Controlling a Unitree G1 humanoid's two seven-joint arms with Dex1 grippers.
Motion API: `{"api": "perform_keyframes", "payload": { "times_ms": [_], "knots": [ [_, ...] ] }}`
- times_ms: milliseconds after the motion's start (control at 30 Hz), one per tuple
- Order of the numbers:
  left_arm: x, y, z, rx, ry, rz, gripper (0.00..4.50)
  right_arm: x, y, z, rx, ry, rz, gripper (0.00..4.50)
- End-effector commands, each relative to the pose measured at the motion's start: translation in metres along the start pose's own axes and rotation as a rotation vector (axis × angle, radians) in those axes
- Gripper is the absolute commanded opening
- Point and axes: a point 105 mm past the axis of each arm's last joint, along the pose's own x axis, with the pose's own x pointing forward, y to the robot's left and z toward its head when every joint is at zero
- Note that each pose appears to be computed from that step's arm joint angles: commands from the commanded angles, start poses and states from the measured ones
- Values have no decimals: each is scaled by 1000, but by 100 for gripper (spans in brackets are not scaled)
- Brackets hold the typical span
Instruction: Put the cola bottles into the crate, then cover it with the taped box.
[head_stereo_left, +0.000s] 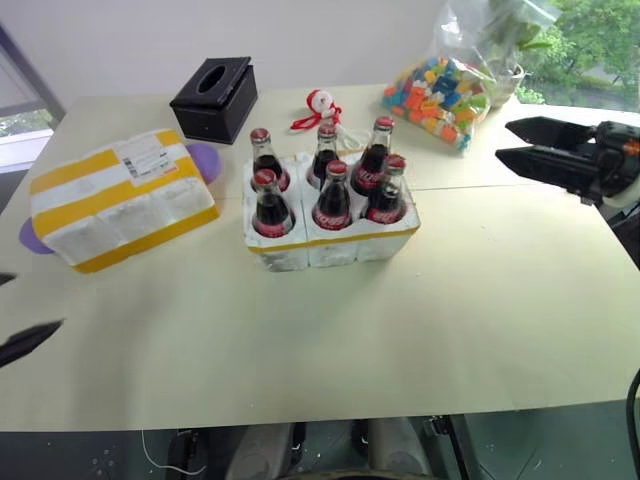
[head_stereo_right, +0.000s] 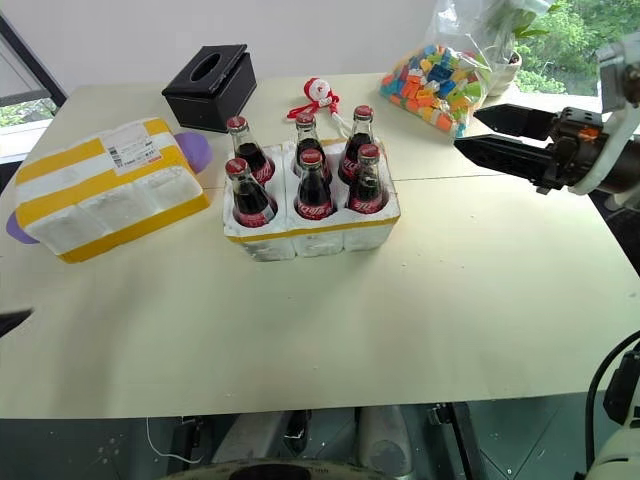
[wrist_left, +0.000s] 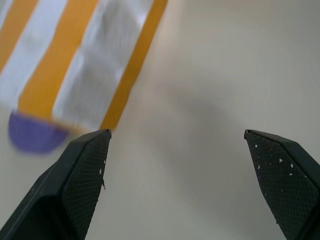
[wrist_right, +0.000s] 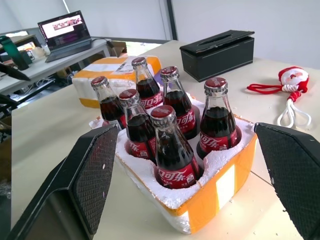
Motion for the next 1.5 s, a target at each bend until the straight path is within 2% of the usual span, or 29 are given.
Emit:
{"api": "perform_keyframes", "payload": {
  "times_ms": [33,133,267,400,600,800,1133,1467,1500],
  "knots": [
    [-2,19,-20,128,107,146,450,6,0,10,-67,-28,10,445],
    [11,29,-33,185,133,250,450,7,2,10,-74,-25,25,445],
    [41,53,-67,303,225,477,450,-1,12,15,-94,5,49,445],
    [61,67,-80,398,230,577,450,-10,15,21,-100,12,36,445],
    [108,82,-62,569,135,668,450,-19,19,27,-107,16,4,445],
    [138,92,-51,621,107,689,450,-24,25,30,-113,19,-11,445],
    [159,104,-53,602,167,689,450,-37,33,34,-118,22,-53,445],
    [191,97,-42,544,172,654,450,-34,48,32,-134,52,-13,445],
    [193,96,-41,539,170,646,424,-33,50,31,-137,58,-6,449]
  ]
}}
